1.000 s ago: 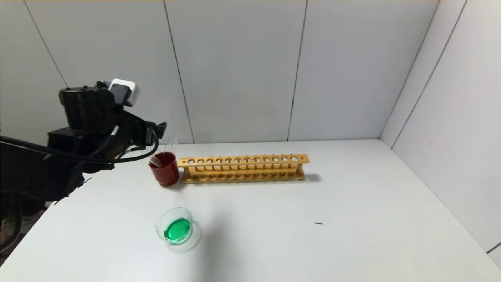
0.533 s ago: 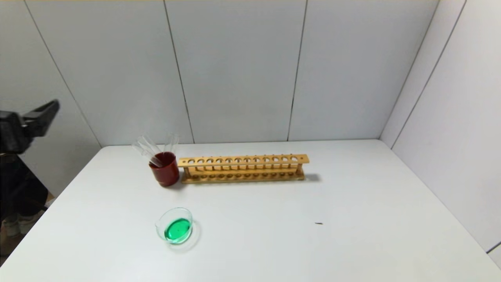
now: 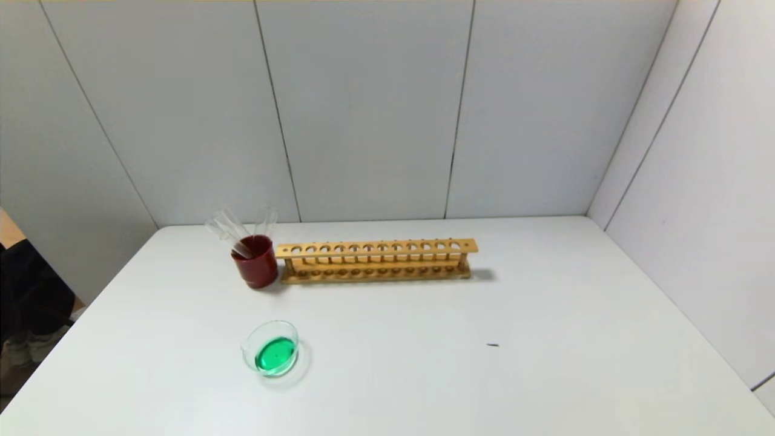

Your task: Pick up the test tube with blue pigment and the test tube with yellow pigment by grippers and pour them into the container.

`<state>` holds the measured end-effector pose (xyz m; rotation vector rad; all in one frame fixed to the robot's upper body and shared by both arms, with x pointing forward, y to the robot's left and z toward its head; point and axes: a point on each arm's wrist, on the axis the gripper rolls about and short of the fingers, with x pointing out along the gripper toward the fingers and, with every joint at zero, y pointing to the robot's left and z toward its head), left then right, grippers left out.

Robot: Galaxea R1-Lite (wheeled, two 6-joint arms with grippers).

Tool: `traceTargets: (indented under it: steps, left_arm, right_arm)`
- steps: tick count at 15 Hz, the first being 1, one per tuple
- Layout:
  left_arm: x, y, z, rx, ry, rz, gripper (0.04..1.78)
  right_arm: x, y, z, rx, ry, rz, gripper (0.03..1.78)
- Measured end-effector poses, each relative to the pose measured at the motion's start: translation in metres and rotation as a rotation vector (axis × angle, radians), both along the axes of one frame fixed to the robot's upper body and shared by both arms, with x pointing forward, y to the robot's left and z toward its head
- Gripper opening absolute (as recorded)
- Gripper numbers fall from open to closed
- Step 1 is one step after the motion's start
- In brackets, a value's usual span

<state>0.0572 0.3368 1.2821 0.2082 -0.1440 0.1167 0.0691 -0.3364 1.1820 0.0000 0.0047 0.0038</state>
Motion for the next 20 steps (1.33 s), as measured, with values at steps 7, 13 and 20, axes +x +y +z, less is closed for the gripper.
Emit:
traceTargets:
  steps: [7, 13, 20]
  left_arm:
    - [0.012, -0.004, -0.097, -0.088, 0.161, -0.150, 1.75]
    - [0.012, -0.004, -0.101, -0.151, 0.162, -0.149, 1.75]
    - [0.012, -0.004, -0.101, -0.151, 0.163, -0.148, 1.75]
  right_arm:
    - [0.000, 0.000, 0.000, 0.000, 0.000, 0.000, 1.75]
    - [0.000, 0.000, 0.000, 0.000, 0.000, 0.000, 1.75]
    - [0.000, 0.000, 0.000, 0.003, 0.000, 0.000, 1.75]
